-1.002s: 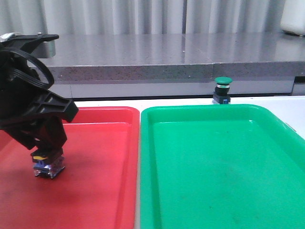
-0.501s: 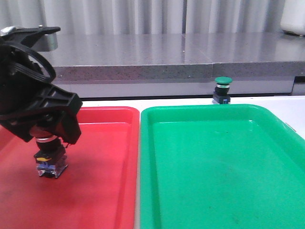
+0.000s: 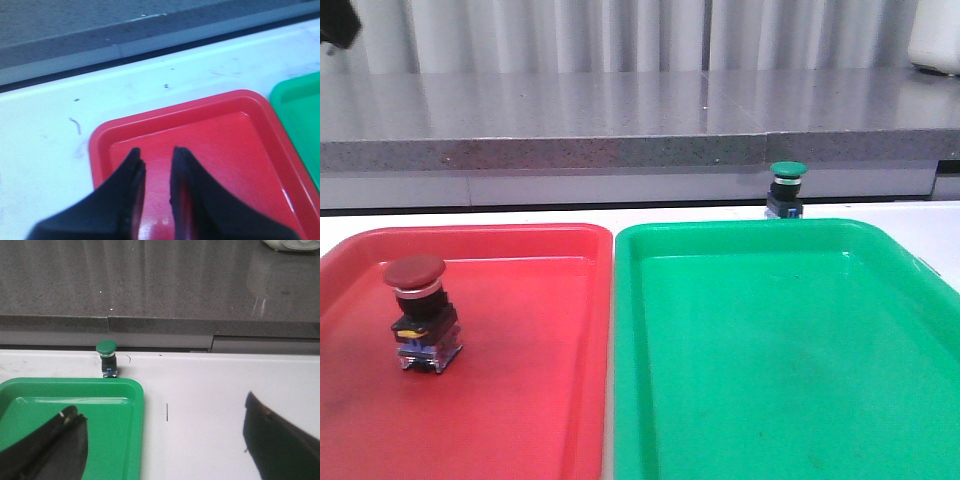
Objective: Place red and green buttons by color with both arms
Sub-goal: 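Raise the left gripper away from the red tray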
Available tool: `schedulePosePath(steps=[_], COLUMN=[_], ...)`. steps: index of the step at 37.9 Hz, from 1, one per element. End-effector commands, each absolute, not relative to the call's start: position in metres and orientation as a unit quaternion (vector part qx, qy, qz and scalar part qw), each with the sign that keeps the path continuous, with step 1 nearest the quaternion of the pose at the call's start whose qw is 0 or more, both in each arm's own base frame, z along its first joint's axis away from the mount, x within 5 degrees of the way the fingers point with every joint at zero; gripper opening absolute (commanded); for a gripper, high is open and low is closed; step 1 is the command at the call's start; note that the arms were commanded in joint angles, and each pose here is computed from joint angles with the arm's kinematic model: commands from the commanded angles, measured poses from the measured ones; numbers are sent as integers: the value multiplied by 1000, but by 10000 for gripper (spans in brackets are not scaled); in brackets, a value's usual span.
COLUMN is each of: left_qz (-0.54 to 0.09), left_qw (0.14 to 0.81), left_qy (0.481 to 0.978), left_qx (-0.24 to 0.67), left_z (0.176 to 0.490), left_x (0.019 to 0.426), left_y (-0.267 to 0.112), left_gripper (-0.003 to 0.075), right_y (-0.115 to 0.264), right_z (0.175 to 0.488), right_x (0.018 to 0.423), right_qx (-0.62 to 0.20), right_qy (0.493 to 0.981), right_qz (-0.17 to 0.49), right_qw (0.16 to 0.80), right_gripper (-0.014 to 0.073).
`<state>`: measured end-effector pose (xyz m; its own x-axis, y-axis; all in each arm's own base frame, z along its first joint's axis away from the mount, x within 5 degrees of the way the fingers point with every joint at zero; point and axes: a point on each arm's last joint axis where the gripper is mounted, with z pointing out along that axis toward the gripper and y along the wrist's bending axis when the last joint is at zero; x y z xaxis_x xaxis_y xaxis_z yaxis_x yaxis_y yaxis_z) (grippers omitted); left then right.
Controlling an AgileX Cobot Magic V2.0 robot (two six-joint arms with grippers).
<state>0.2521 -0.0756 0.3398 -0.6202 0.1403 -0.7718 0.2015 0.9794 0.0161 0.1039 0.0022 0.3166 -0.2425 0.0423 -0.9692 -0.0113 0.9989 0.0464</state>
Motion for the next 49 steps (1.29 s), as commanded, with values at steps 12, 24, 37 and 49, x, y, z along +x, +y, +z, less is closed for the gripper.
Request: schedulePosePath(steps=[12, 24, 37, 49], left_qz=[-38, -64, -71, -71], left_qw=[601, 676, 714, 713], left_qy=[798, 734, 697, 698], left_qx=[31, 11, 4, 4], left_z=[343, 305, 297, 297], left_x=[131, 46, 19, 19], left_y=[-17, -2, 3, 3], left_gripper=[-20, -20, -20, -20], right_y=[1, 1, 1, 1], right_z=[335, 335, 335, 335], right_x=[106, 106, 106, 106], right_qx=[8, 8, 8, 8], right_qy=[754, 754, 754, 754], right_qz=[16, 16, 16, 16], right_qw=[656, 656, 656, 656], right_gripper=[644, 644, 644, 644])
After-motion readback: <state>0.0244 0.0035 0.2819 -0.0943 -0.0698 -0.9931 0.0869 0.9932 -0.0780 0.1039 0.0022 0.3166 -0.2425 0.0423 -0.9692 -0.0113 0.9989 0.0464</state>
